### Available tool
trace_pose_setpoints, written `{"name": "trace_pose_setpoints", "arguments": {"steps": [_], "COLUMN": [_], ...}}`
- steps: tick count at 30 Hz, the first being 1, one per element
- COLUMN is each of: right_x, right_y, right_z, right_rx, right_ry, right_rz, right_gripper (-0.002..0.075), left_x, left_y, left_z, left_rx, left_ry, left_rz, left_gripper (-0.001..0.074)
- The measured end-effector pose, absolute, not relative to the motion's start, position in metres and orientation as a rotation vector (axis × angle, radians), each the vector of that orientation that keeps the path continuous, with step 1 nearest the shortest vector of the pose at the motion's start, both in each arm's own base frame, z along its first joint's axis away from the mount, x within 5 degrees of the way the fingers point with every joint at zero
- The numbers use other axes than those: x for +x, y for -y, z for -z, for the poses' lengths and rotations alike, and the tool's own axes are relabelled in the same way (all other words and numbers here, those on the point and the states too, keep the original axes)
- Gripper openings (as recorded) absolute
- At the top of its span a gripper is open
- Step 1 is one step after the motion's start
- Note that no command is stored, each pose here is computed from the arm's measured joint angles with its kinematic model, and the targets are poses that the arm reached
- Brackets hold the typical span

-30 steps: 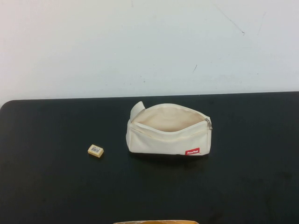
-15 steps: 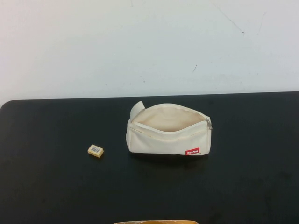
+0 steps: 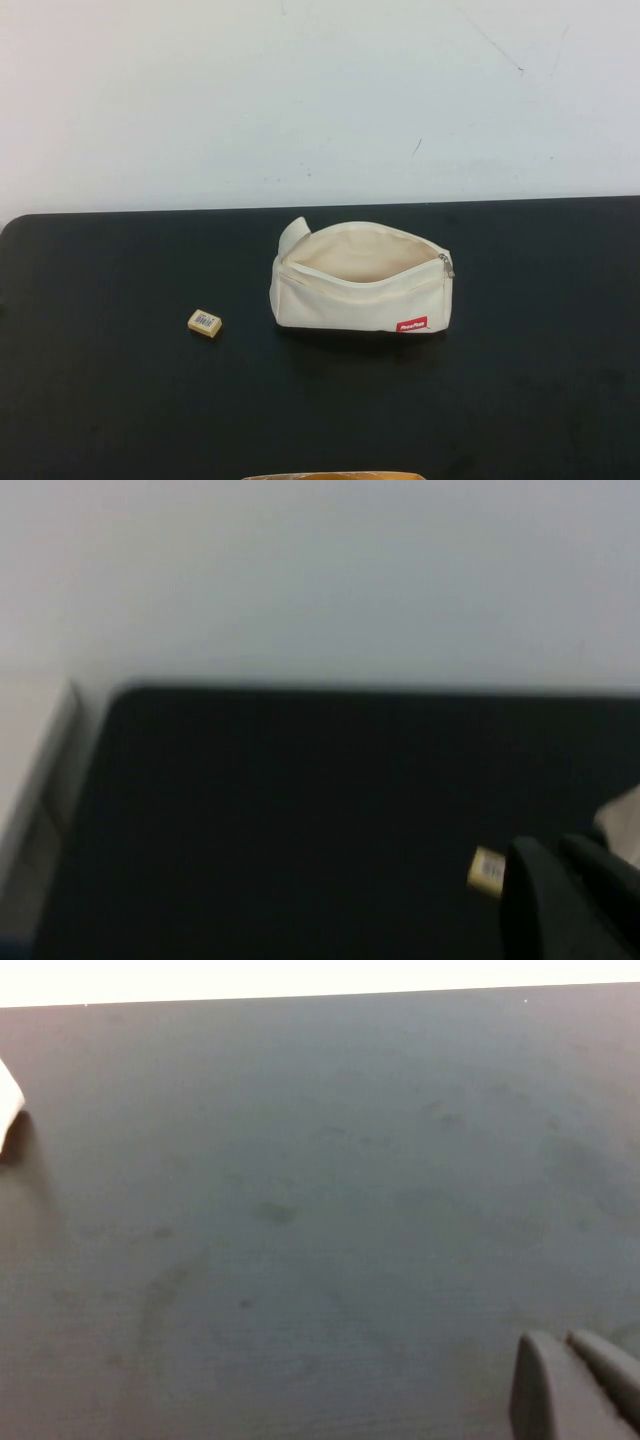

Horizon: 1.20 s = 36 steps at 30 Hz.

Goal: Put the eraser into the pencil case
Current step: Pick up the eraser from the table

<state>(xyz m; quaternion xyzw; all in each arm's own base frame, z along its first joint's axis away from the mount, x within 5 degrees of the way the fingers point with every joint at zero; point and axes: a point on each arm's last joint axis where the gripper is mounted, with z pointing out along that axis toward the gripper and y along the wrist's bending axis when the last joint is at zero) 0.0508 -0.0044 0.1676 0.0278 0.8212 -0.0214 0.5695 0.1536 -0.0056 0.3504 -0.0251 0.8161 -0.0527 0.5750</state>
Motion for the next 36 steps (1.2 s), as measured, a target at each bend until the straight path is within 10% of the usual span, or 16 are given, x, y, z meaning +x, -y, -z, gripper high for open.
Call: {"name": "trace_pose_setpoints", "arguments": {"steps": [18, 27, 36], "right_x": [0.051, 0.051, 0.051], "right_y": [0.004, 0.004, 0.004], "right_z": [-0.168, -0.168, -0.168], "right_rx": [0.065, 0.065, 0.065], "right_ry": [-1.928, -1.928, -1.928], "right_rz": [0.05, 0.05, 0.05], "right_gripper": [-0.0001, -0.0001, -0.0001], "left_x": [0.317, 0.358, 0.391], "left_y": [0.063, 0.097, 0.107], "left_z": [-0.261, -0.22, -0.18], "left_rx": [0.455, 0.619, 0.645], "left_ry": [-2.497, -2.595, -2.66], "left_rz": [0.139, 0.15, 0.147], "left_gripper": [0.002, 0.0454, 0.0524]}}
